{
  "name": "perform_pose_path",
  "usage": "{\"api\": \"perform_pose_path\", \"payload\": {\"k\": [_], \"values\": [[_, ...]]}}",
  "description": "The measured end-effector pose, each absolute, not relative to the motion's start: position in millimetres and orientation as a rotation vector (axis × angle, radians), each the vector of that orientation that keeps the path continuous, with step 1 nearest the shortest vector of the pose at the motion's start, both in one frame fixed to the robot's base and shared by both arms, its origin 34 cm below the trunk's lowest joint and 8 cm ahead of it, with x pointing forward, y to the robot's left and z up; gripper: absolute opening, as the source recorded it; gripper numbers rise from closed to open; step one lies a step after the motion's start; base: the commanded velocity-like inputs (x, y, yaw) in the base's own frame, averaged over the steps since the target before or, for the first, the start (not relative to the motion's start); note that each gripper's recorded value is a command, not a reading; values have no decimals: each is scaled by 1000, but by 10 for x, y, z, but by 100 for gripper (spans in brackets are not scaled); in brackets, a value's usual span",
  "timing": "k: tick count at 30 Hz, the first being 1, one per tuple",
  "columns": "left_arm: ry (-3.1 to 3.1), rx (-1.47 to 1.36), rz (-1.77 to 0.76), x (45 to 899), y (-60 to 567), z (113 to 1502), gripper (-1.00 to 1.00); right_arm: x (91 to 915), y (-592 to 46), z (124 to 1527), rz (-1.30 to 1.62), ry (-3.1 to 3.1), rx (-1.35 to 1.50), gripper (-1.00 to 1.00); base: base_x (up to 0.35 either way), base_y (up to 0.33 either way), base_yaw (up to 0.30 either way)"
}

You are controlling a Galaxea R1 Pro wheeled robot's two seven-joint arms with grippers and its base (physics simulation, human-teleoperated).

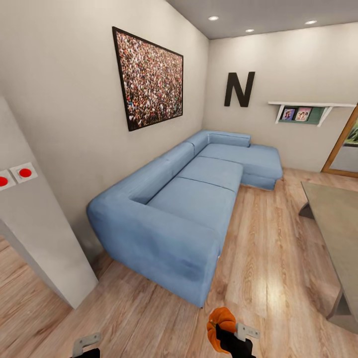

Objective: Place each of the two pumpkins and all three candles from the living room inside a cabinet in the living room (use any cabinet), then make sure every cabinet is closed, and position the cauldron so it is next to a table in the living room.

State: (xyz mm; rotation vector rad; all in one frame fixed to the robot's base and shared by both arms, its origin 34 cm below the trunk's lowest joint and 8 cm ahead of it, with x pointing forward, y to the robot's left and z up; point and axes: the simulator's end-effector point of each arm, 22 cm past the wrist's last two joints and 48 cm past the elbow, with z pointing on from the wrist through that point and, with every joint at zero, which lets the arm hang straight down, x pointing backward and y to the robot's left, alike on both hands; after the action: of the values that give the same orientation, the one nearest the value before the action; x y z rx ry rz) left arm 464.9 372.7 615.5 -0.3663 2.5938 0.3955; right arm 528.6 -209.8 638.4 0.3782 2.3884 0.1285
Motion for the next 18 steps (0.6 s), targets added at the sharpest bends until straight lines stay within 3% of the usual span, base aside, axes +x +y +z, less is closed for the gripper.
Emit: {"api": "perform_pose_path", "payload": {"k": [5,11,18], "values": [[2597,-374,376,4650,3699,6144,100,5286,-2101,6384,128,2388,379,-100,0,0,0],[2612,-315,98,4767,3312,6080,100,5290,-2100,6373,128,2388,379,-100,0,0,0],[2611,-292,24,4809,3223,6002,100,5306,-2114,6290,126,2388,378,-100,0,0,0]]}}
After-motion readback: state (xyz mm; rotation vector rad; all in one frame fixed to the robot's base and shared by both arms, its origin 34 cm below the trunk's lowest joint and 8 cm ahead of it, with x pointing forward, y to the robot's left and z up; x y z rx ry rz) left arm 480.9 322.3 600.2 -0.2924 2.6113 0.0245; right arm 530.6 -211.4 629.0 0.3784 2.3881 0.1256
